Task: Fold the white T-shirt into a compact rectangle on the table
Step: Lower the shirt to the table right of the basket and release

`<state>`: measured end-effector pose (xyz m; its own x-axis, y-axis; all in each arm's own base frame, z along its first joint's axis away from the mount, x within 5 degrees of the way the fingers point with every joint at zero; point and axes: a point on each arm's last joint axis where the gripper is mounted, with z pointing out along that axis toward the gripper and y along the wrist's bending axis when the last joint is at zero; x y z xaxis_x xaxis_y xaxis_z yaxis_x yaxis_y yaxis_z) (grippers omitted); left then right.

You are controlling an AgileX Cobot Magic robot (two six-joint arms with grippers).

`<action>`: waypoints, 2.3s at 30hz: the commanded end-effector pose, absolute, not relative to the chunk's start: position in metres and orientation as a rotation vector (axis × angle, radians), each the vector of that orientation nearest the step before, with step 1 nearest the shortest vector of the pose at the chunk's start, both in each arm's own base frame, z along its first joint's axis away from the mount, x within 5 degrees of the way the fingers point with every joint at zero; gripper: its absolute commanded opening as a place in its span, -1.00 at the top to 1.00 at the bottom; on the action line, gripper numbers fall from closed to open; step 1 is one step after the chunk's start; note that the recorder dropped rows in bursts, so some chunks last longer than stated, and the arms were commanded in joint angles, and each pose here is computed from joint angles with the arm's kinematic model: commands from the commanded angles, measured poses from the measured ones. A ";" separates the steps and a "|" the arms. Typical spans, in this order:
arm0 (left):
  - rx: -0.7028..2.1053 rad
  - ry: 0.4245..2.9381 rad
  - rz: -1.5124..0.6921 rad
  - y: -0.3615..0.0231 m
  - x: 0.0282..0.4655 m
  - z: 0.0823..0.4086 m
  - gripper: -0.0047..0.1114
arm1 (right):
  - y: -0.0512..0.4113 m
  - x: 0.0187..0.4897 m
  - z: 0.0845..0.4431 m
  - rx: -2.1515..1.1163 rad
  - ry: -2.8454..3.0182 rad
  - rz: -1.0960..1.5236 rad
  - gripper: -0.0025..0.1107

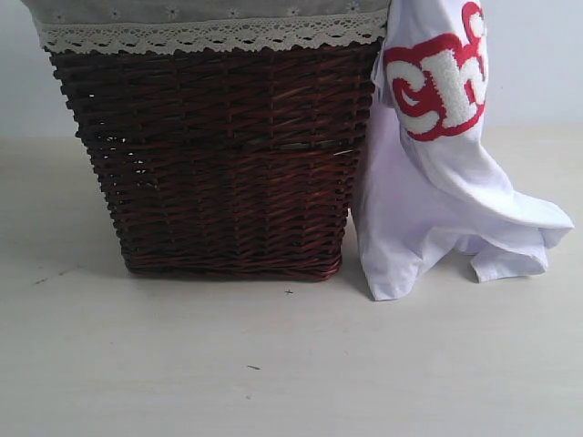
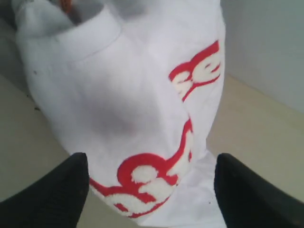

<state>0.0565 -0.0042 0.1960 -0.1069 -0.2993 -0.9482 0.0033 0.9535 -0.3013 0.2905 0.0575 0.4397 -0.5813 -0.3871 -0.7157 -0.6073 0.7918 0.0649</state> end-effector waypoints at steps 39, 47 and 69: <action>-0.231 1.655 -0.266 -0.004 0.056 0.197 0.92 | -0.005 0.247 0.542 -0.178 1.752 -0.375 0.96; -0.231 1.655 -0.266 -0.004 0.056 0.197 0.92 | 0.007 0.271 0.475 -0.480 2.298 -0.275 0.91; -0.231 1.655 -0.266 -0.004 0.056 0.197 0.92 | -0.077 0.314 0.354 0.109 2.685 -0.834 0.27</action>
